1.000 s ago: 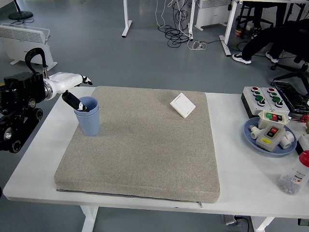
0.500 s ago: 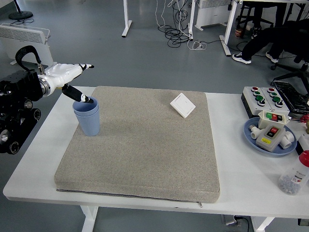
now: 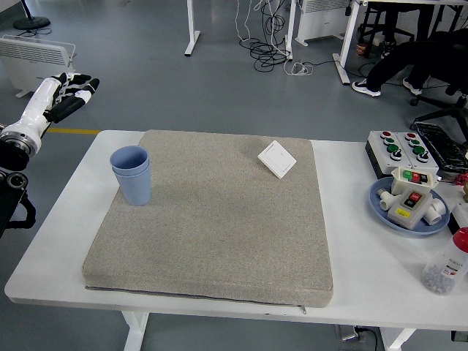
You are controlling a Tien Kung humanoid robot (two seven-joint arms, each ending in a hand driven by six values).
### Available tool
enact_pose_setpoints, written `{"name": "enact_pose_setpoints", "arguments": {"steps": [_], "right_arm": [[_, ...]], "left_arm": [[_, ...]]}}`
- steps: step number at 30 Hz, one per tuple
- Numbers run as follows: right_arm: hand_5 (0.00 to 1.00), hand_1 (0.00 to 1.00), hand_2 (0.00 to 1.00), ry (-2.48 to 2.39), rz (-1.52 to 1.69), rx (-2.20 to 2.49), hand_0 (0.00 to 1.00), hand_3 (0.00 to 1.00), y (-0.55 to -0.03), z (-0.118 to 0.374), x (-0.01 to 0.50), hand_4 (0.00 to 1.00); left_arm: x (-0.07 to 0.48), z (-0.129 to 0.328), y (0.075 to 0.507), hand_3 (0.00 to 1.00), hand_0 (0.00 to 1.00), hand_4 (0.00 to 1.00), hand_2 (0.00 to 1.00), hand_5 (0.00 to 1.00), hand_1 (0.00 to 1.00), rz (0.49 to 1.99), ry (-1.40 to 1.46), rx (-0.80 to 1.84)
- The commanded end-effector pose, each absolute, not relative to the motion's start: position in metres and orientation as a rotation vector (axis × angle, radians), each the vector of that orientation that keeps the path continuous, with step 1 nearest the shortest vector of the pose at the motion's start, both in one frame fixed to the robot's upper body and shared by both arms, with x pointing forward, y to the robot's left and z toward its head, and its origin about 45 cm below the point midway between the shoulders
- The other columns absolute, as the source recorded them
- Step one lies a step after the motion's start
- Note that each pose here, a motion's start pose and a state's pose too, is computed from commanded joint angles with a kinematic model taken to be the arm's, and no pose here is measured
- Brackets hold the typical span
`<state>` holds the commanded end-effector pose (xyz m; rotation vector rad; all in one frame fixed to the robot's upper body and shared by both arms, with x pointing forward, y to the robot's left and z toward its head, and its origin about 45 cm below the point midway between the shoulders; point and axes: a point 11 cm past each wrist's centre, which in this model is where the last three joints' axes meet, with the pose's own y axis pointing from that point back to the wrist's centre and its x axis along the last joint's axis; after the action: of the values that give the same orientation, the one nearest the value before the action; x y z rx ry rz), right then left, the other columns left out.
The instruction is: Push cup pick cup insert cup
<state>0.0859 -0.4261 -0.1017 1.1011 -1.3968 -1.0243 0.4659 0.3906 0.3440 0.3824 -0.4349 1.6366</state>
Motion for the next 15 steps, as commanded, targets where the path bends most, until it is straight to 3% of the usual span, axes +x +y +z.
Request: {"name": "enact_pose_setpoints", "arguments": {"steps": [6,15], "right_arm": [[0.469,0.684,0.679,-1.393,-1.026,1.099,0.775,0.568,-0.425,-0.103,0.084,0.130],[0.470,0.683,0.679,-1.384,-1.024,1.099,0.774,0.567,-0.422,-0.104,0.082,0.131]], "left_arm": [[0.436,0.302,0.407,0.803,0.800,0.586,0.861,0.998,0.816,1.690,-0.158,0.146],[0.403,0.241,0.398,0.815,0.818,0.591,0.868,0.998,0.826,1.645,0.253,-0.215]]}}
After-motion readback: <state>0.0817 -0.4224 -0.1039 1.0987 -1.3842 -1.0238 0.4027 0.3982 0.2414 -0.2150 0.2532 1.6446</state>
